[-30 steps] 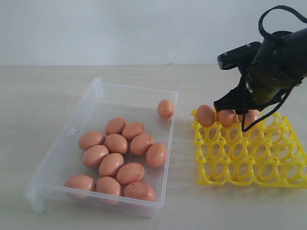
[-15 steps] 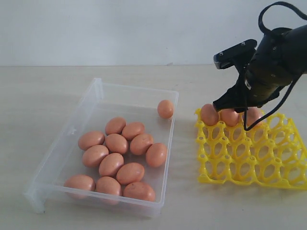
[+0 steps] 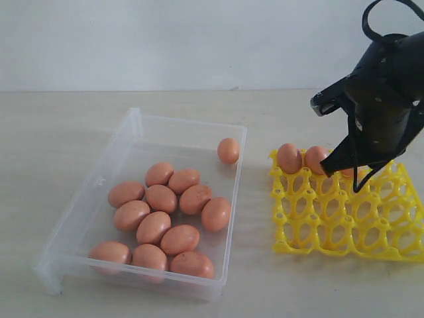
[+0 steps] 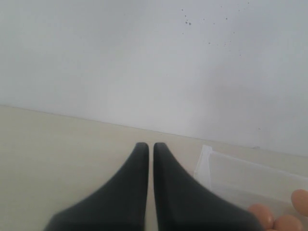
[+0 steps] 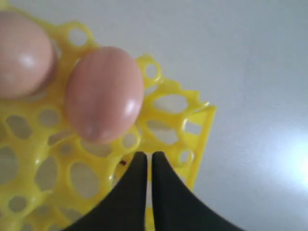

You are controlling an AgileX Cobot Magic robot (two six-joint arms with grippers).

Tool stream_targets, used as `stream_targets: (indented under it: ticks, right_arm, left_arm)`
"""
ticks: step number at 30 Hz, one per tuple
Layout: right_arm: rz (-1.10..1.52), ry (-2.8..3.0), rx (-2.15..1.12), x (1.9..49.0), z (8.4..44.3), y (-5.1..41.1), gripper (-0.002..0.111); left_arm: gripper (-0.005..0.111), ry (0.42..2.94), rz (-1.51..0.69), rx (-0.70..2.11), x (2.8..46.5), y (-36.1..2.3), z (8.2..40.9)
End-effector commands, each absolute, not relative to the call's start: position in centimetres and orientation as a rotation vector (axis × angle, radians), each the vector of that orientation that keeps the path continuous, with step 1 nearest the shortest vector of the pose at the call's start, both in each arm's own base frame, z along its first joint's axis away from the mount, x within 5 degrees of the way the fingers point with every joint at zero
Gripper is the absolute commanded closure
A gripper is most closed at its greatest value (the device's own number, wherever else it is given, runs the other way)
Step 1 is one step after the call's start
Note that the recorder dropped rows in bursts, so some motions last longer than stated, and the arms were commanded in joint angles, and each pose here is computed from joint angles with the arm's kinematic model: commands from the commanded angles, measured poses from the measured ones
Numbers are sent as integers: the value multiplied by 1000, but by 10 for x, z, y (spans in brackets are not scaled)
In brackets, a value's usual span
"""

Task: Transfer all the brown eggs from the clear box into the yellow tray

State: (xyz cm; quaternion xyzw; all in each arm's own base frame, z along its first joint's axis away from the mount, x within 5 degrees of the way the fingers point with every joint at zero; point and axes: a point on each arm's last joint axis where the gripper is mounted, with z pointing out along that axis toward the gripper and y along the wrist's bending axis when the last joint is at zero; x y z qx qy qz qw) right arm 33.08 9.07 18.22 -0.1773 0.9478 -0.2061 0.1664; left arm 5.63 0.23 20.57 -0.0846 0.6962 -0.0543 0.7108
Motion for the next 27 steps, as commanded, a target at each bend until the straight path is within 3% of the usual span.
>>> stream_targets:
  ticks: [1, 7, 14, 20, 27]
  right_arm:
    - [-443, 2774, -580, 323, 180, 98, 108]
    - [-342, 2779, -560, 325, 174, 105, 108]
    - [-401, 2827, -629, 333, 134, 106, 108]
    - [-538, 2734, -566, 339, 146, 98, 108]
    - [-516, 2629, -544, 346, 158, 100, 108]
  left_arm:
    - [103, 1542, -125, -186, 56, 2, 207]
    - [103, 1542, -125, -186, 56, 2, 207]
    - [103, 1542, -125, -186, 56, 2, 207]
    - [103, 1542, -125, -186, 56, 2, 207]
    - [103, 1542, -125, -186, 56, 2, 207]
